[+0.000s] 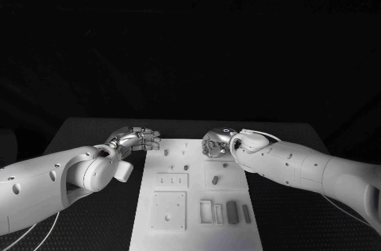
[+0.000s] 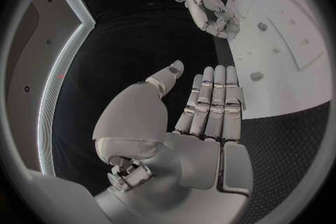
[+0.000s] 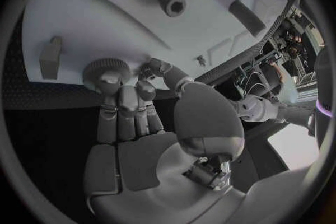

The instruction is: Assemble the parts on the task board

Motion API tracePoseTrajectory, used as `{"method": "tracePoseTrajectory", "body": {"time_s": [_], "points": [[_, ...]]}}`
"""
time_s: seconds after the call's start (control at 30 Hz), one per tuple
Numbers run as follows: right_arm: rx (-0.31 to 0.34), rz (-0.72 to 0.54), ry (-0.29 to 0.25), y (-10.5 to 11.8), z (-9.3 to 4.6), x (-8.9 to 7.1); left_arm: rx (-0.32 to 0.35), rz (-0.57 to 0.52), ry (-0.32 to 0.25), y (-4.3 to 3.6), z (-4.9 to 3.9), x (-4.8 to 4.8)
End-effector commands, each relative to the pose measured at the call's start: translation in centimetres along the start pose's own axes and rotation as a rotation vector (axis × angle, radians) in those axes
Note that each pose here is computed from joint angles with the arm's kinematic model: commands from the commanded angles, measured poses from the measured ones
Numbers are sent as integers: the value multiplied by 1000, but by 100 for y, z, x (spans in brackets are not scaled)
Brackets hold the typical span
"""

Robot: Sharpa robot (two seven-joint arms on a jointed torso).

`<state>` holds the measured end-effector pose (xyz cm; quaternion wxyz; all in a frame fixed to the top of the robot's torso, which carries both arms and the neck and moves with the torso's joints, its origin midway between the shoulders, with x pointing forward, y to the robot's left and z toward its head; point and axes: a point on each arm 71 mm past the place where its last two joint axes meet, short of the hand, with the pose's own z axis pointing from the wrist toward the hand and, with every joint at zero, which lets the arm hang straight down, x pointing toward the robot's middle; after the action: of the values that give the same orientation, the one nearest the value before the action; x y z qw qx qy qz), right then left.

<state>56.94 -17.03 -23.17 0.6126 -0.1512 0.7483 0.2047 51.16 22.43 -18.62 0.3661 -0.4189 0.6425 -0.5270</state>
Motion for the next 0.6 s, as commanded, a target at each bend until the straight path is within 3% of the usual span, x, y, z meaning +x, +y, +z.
{"method": "tracePoseTrajectory", "body": {"time_s": [0.03,0.33,0.6], "points": [[1,-17,48,12,-11,98,9,-1,11,-11,-1,7],[-4,-21,50,35,-9,111,9,0,11,-11,7,10],[32,-22,-3,17,-10,78,8,0,8,-10,11,5]]}}
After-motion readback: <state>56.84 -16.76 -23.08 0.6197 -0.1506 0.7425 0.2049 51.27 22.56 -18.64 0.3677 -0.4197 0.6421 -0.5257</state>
